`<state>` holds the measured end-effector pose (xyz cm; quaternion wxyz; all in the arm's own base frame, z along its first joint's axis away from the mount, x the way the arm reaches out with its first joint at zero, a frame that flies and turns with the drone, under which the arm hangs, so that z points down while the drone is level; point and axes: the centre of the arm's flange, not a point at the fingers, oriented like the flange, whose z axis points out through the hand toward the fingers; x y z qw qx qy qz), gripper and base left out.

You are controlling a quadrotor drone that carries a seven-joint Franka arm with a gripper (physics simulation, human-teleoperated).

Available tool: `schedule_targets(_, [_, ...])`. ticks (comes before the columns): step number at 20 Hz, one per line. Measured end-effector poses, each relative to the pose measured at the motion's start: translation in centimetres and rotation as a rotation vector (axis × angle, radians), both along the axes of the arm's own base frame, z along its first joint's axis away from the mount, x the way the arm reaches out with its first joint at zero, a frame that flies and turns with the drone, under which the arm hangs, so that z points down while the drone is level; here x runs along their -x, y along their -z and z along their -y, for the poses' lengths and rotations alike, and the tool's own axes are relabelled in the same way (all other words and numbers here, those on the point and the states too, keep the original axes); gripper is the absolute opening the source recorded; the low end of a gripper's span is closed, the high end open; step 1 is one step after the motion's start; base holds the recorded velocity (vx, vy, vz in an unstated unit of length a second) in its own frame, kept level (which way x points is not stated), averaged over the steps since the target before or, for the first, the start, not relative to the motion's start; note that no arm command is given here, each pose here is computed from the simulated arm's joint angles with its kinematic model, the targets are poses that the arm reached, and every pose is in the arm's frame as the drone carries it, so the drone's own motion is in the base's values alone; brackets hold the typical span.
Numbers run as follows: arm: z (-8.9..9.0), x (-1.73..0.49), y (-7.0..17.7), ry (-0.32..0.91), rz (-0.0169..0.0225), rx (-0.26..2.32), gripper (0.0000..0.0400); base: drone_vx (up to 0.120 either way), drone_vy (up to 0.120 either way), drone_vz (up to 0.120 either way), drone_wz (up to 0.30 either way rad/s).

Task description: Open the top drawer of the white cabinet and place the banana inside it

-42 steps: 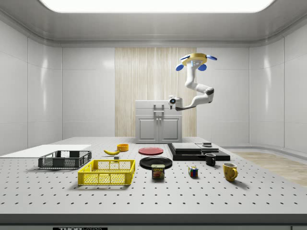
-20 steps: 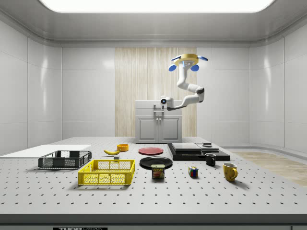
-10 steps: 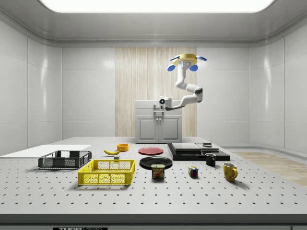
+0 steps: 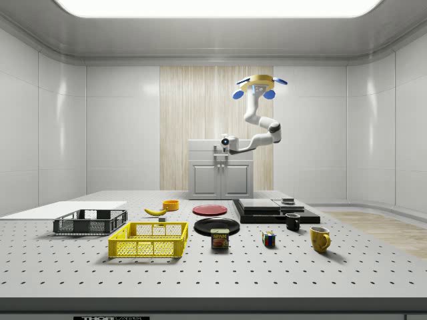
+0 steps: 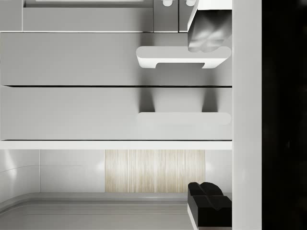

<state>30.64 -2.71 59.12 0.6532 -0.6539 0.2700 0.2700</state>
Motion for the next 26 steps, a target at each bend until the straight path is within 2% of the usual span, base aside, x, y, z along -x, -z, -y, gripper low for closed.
schedule_targets(14, [-7.9, 0.05, 0.0, 0.000, 0.0003, -0.001, 0.0400, 0.000, 0.000, 0.000, 0.000])
schedule_targets(26, [-13.0, 0.01, 0.0, 0.000, 0.0004, -0.001, 0.0400, 0.000, 0.000, 0.000, 0.000])
